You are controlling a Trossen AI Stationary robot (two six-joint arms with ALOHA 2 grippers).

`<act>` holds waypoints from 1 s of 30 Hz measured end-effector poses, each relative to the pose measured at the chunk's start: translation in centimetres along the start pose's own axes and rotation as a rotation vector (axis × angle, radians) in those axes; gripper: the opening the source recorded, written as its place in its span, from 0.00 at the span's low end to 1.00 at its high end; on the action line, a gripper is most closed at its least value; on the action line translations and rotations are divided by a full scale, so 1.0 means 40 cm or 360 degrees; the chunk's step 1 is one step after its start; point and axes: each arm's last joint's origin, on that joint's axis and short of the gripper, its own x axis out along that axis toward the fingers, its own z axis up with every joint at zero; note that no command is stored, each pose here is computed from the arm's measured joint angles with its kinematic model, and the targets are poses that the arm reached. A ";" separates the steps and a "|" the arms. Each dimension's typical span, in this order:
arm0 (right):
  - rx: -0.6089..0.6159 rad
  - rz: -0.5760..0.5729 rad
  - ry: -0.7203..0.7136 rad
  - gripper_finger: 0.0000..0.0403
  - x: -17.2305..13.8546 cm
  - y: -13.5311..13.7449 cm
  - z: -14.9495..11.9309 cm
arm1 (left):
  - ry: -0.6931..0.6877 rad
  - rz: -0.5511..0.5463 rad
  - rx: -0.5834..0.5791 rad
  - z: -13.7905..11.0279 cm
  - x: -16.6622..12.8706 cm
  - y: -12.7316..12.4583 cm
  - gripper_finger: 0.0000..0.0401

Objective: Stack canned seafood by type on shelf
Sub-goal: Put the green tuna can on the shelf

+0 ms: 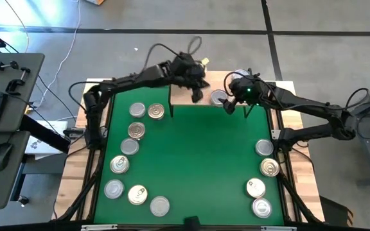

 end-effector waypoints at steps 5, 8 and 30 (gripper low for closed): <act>-0.0023 0.0084 0.0078 0.88 0.046 0.012 -0.008 | -0.0021 0.0146 -0.0042 -0.001 -0.059 0.104 0.00; -0.0049 0.0068 0.0106 0.78 0.075 0.015 -0.012 | 0.0004 0.0128 -0.0123 -0.032 -0.048 0.170 0.00; 0.0050 -0.0023 0.0154 0.45 0.115 -0.024 -0.019 | 0.0105 0.0131 -0.0196 -0.126 0.049 0.260 0.00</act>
